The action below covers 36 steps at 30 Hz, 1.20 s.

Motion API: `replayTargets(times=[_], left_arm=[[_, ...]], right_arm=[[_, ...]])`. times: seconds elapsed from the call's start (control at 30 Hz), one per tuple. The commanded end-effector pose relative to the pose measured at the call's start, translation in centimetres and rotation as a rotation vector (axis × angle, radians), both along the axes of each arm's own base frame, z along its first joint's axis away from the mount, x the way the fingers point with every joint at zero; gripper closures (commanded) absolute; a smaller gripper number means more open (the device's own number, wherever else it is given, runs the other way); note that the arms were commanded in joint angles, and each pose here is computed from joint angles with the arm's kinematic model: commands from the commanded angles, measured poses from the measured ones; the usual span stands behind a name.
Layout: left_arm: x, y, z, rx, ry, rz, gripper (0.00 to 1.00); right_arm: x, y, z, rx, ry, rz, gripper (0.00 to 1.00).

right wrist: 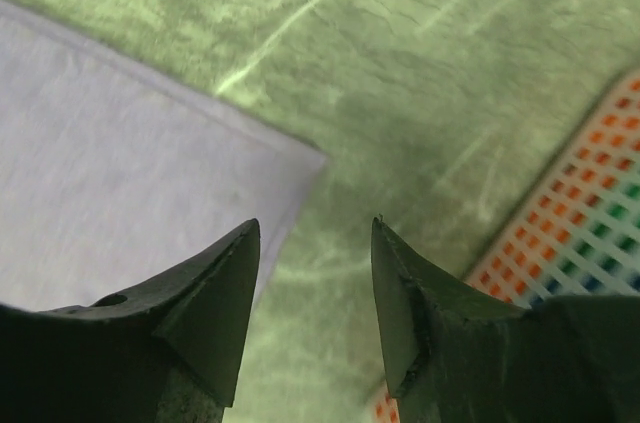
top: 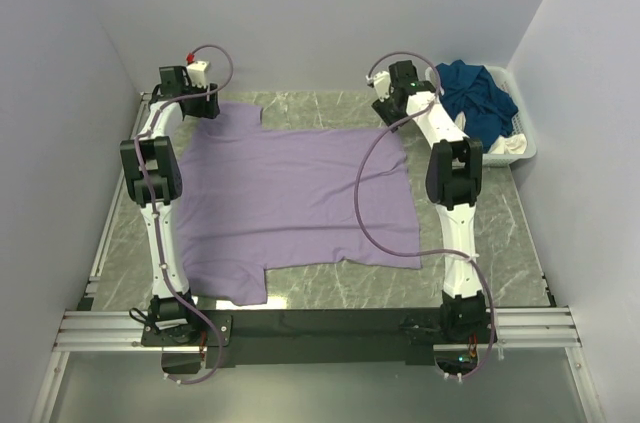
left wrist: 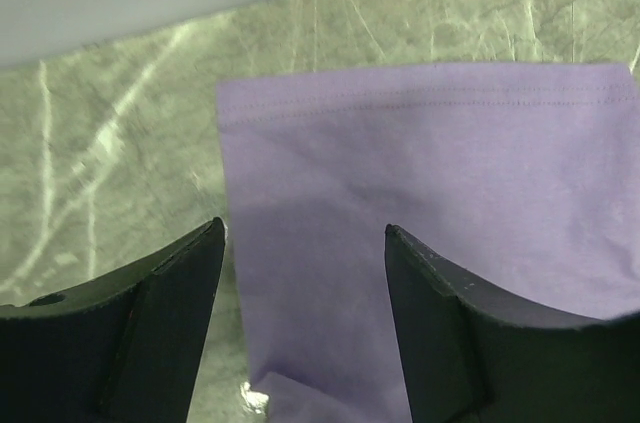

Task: Fold and stack the t-shirts
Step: Flatten the tshirt out, then fold the tshirt

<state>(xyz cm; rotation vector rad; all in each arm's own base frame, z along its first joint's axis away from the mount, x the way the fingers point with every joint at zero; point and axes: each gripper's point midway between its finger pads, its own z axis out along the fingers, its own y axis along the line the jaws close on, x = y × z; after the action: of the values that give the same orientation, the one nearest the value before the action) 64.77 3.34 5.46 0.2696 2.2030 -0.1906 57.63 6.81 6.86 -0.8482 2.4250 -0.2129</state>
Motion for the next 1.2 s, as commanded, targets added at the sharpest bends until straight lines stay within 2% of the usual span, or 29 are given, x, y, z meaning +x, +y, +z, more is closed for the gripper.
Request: replayTargets(times=[0.0,0.3,0.53,0.73,0.8,0.87,1.03,1.13,1.17], left_arm=[[1.6,0.4,3.1,0.058,-0.117,-0.032,0.29],[1.6,0.7,2.7,0.077,-0.117,-0.039,0.28],[1.6,1.0,2.1,0.095,-0.112,-0.034,0.28],[1.0,1.1,2.2,0.116,-0.103,-0.046,0.28],[0.9,1.1,2.6,0.123,-0.107,-0.048,0.29],[0.8,1.1,2.7,0.125,-0.106,-0.05,0.29],[0.2,0.5,2.5,0.109,-0.087,-0.075,0.29],[0.3,0.3,2.3,0.104,-0.082,-0.072,0.29],[0.2,0.3,2.2,0.102,-0.08,-0.072,0.29]], right_arm=[[1.8,0.6,0.1,0.018,-0.051,0.01,0.44],[2.4,-0.1,-2.9,-0.002,0.006,0.038,0.5],[-0.3,1.9,-5.2,-0.035,0.136,0.19,0.57],[-1.8,1.0,-6.7,-0.081,0.218,0.202,0.55],[-3.6,0.7,-7.6,-0.074,0.295,0.201,0.59],[-3.6,0.2,-7.4,-0.048,0.295,0.186,0.65],[-4.3,-0.2,-7.2,-0.001,0.324,0.158,0.62],[-4.3,-0.3,-7.3,0.008,0.327,0.14,0.52],[-4.3,-0.4,-7.3,0.008,0.328,0.137,0.55]])
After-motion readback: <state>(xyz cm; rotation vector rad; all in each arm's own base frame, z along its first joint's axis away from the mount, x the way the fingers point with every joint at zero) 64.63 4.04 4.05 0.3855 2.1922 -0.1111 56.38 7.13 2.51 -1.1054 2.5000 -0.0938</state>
